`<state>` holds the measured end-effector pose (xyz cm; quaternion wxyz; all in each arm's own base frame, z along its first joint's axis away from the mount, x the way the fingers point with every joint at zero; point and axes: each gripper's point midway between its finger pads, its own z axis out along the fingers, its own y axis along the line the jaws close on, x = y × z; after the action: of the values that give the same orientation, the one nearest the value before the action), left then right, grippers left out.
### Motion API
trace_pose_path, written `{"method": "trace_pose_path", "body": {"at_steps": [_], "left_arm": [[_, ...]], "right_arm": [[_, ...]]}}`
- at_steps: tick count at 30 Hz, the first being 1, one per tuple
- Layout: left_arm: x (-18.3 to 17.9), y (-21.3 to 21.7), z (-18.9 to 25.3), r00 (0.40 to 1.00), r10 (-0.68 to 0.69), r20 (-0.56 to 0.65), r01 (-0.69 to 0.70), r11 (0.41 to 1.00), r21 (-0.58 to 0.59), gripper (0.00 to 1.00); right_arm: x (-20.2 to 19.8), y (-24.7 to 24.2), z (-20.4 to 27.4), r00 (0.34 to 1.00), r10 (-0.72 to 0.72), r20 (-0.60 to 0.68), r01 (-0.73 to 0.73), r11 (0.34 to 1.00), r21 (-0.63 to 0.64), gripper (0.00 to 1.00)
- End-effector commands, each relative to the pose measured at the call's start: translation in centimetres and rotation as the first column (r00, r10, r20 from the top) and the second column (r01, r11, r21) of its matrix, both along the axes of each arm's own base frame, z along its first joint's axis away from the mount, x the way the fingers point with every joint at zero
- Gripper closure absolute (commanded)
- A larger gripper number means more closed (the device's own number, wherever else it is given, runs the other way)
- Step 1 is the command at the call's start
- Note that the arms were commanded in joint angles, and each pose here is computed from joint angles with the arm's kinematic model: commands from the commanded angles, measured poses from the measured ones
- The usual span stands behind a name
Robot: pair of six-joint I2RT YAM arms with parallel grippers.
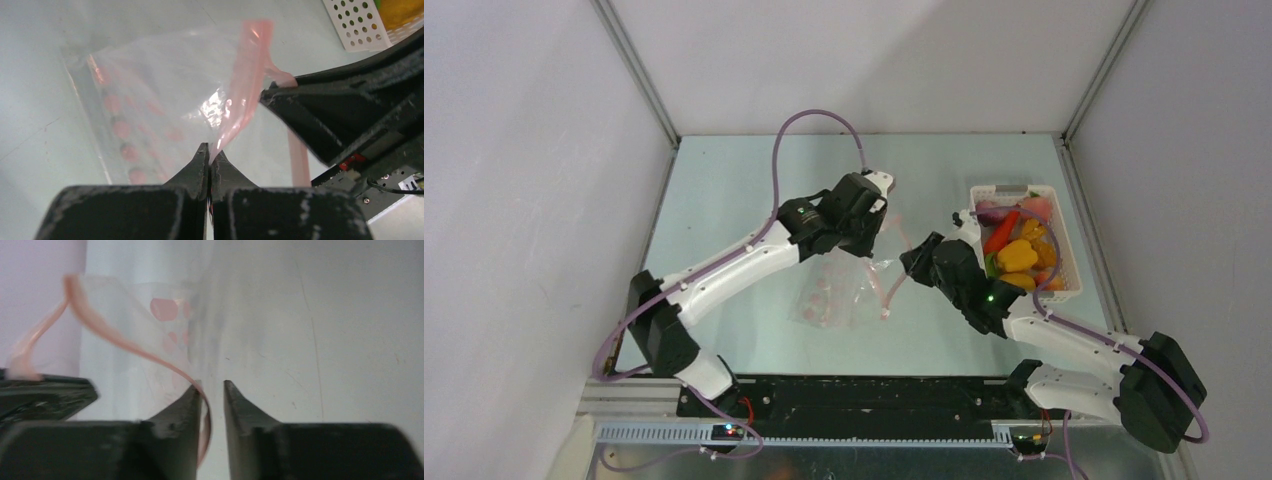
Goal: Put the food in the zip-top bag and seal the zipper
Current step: Open the zipper of the food storage bag at the center of the board.
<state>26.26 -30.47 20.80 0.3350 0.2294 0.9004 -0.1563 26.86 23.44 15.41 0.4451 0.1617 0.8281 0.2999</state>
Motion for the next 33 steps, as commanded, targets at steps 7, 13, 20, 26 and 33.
{"method": "trace_pose_path", "body": {"at_steps": [7, 13, 20, 26, 33], "left_arm": [[1.6, 7.6, 4.3, 0.948, 0.199, 0.250, -0.230, 0.968, 0.104, 1.00], [1.6, 8.9, 4.3, 0.938, 0.204, 0.281, -0.251, 0.958, 0.140, 0.91], [-0.1, 1.9, 1.6, 0.996, 0.075, 0.052, -0.073, 0.997, -0.033, 0.71], [-0.5, 0.6, 0.0, 0.997, 0.072, -0.036, -0.072, 0.997, -0.023, 0.64], [-2.5, 0.1, -0.6, 0.993, 0.062, -0.101, -0.067, 0.996, -0.052, 0.43]], "right_arm": [[-0.4, -5.0, -2.4, 0.983, -0.166, -0.073, 0.151, 0.973, -0.175, 1.00], [-0.7, -6.8, -2.2, 0.976, -0.208, -0.059, 0.193, 0.961, -0.196, 1.00], [-0.9, -3.0, 3.1, 0.994, -0.065, 0.085, 0.072, 0.994, -0.077, 1.00], [-2.2, -1.5, 6.0, 0.985, -0.037, 0.166, 0.050, 0.996, -0.077, 1.00], [-2.2, -0.5, 6.5, 0.983, -0.059, 0.172, 0.076, 0.993, -0.092, 1.00]]}}
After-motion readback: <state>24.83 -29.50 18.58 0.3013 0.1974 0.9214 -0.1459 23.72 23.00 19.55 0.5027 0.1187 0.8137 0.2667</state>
